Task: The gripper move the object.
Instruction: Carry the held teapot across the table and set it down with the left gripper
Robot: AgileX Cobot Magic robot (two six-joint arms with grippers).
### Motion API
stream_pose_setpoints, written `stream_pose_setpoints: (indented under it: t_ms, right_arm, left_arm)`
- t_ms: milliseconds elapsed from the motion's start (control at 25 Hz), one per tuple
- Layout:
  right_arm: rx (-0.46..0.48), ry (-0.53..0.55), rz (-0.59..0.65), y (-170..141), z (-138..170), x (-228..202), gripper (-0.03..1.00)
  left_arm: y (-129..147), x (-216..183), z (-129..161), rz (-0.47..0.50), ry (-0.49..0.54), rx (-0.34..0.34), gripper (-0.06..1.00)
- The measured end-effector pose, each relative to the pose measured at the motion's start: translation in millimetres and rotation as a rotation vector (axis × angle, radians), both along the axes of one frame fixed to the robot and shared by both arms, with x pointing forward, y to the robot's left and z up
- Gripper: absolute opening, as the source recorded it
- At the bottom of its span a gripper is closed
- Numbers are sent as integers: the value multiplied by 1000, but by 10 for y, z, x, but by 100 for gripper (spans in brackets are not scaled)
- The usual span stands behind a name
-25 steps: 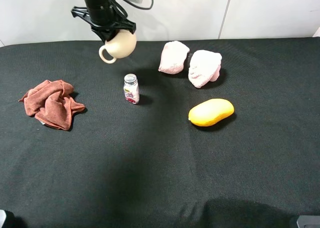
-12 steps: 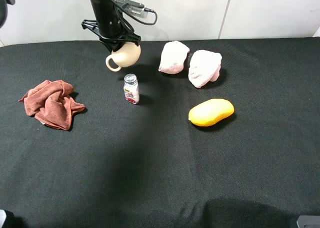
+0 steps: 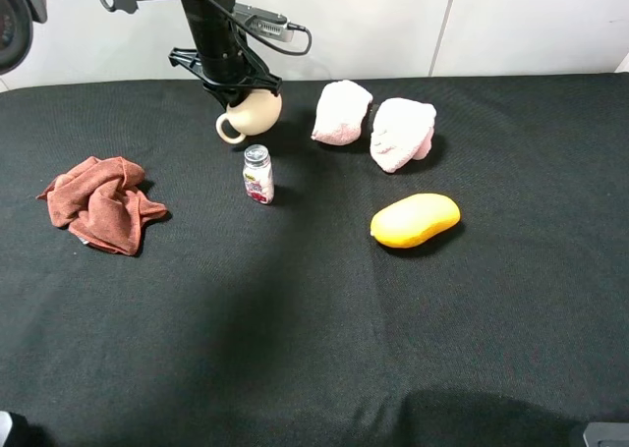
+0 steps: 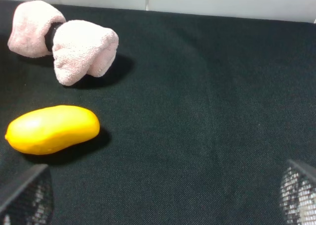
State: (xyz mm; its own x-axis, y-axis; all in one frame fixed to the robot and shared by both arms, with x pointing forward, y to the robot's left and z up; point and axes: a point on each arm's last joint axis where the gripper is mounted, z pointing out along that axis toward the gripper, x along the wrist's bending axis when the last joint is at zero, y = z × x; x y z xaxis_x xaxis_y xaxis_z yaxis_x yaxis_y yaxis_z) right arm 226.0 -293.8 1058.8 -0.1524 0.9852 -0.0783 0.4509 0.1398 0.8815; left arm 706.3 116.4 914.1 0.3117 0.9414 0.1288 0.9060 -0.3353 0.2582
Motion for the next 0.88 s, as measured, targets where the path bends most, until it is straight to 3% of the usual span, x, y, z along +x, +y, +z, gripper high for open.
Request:
stream_pose_setpoints:
  t_ms: [600, 880]
  right_arm:
    - [0, 0, 0, 0, 0, 0, 69]
    - [0, 1, 0, 0, -1, -1, 69]
  left_arm:
    - [-114, 98, 113, -54, -69, 111, 2]
    - [-117, 105, 119, -57, -80, 117, 2]
